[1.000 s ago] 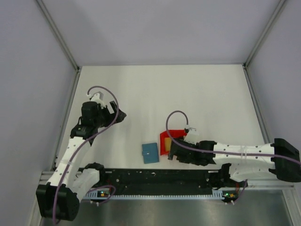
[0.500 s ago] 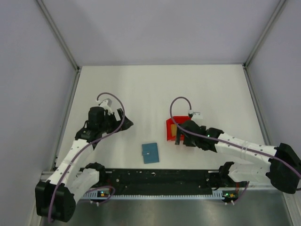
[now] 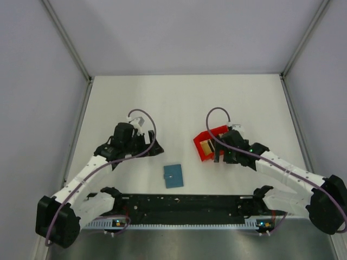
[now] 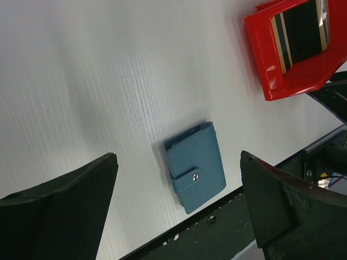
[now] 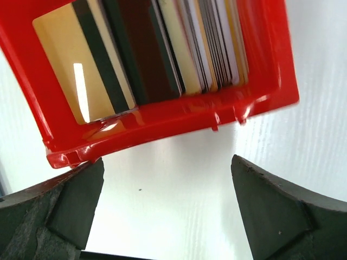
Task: Put the credit cards into the card holder
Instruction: Move the storage box to the center of the board.
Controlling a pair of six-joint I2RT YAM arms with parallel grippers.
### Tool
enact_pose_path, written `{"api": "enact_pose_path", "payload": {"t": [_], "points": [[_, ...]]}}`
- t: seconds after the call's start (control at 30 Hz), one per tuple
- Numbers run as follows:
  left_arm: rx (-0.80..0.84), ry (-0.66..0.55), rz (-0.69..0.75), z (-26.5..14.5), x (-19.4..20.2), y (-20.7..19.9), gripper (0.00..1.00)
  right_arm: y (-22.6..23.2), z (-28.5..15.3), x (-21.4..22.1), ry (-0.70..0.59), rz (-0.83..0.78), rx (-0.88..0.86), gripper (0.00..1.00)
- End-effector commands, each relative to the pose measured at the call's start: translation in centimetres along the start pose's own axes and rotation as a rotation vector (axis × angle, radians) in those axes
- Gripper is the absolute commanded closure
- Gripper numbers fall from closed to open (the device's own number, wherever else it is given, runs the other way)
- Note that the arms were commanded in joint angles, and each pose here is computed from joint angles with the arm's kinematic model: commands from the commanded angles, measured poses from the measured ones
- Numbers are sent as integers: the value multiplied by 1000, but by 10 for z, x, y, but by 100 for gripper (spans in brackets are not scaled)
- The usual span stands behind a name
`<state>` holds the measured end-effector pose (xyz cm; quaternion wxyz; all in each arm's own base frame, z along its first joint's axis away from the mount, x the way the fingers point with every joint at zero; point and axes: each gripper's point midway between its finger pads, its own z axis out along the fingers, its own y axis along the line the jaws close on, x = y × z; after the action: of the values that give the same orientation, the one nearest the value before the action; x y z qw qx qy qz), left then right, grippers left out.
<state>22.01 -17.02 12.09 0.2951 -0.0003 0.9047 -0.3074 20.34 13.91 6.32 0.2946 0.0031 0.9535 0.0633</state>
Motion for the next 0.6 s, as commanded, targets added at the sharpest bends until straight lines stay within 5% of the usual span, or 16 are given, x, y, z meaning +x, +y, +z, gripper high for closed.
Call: {"api": "enact_pose_path", "payload": {"t": [0.0, 0.37, 0.57], "points": [[-15, 2, 35, -2, -13, -6, 3, -18, -1, -11, -28, 34, 37, 1], [-60, 63, 38, 12, -12, 1, 3, -15, 15, -44, 5, -62, -12, 1], [-192, 65, 2, 5, -9, 22, 2, 33, -19, -31, 53, 123, -281, 2]]}}
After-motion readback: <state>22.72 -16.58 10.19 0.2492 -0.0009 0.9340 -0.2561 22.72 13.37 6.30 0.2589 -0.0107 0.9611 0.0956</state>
